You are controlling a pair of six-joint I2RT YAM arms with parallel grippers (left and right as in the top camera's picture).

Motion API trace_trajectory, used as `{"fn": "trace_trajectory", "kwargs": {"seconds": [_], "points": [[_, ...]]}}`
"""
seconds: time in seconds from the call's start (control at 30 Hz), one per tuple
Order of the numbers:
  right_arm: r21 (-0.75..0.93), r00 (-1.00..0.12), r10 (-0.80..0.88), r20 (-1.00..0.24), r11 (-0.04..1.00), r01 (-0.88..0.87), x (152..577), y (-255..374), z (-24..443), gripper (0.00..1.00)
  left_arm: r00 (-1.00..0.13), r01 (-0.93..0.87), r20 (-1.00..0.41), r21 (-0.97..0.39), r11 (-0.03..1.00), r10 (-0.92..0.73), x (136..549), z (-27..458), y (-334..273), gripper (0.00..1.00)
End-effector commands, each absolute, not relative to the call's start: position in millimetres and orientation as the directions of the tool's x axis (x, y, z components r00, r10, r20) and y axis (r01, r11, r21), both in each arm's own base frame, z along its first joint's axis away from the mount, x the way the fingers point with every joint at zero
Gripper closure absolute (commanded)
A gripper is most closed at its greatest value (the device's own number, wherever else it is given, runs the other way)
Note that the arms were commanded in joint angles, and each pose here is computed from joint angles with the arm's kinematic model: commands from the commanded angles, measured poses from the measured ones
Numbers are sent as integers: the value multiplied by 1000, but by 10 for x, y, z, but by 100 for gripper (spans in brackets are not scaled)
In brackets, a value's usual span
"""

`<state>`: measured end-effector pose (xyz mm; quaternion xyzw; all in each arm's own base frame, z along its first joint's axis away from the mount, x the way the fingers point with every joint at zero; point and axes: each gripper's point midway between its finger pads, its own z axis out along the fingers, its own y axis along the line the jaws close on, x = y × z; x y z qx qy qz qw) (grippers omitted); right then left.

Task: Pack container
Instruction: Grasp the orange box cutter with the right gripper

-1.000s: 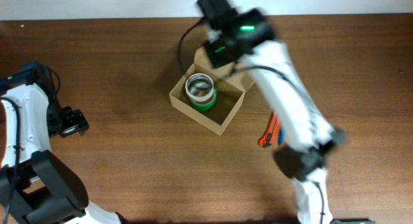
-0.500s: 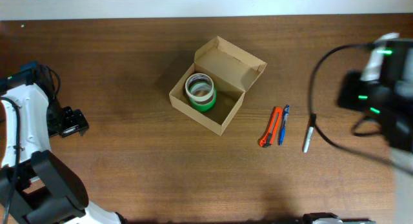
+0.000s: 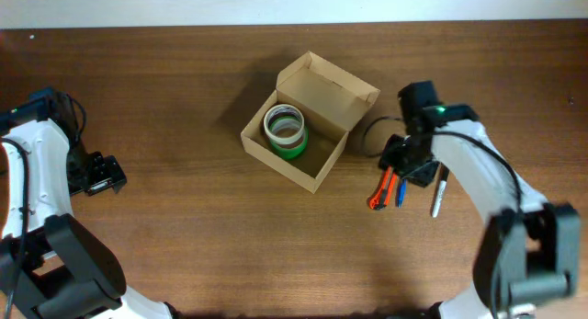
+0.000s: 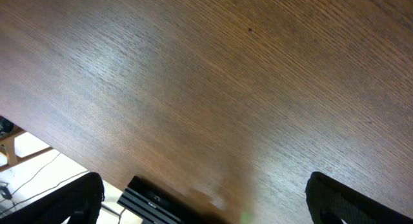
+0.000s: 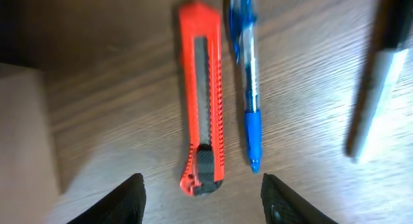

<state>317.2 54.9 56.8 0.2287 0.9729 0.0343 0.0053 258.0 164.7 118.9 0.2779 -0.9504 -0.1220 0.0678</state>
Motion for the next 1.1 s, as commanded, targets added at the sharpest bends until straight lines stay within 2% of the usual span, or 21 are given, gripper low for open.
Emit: {"fn": "trace_trajectory", "kwargs": {"seconds": [0.0, 0.6, 0.67, 0.77, 0.83, 0.97, 1.07], "points": [[50, -881, 467, 76, 881, 471, 3125, 609, 342, 41, -841, -506, 61, 265, 821, -538, 2566, 1200, 1643, 0], [27, -887, 447, 113, 891, 452, 3160, 616, -237, 43, -841, -506, 61, 265, 821, -538, 2566, 1201, 1643, 0], [27, -889, 443, 119, 893, 449, 3150, 621, -283, 53, -841, -506, 61, 265, 821, -538, 2566, 1200, 1643, 0], [48, -901, 419, 112, 903, 426, 3187, 644, -291, 85, -841, -506, 61, 265, 821, -538, 2566, 1200, 1643, 0], [59, -902, 417, 111, 903, 425, 3208, 656, -277, 96, -841, -506, 61, 265, 821, -538, 2566, 1200, 1643, 0], [121, -928, 362, 89, 921, 371, 3313, 736, -159, 96, -841, -506, 61, 265, 821, -538, 2566, 1200, 1643, 0], [148, -940, 342, 23, 928, 341, 3446, 741, 123, 96, -841, -506, 61, 265, 821, -538, 2566, 1200, 1643, 0]]}}
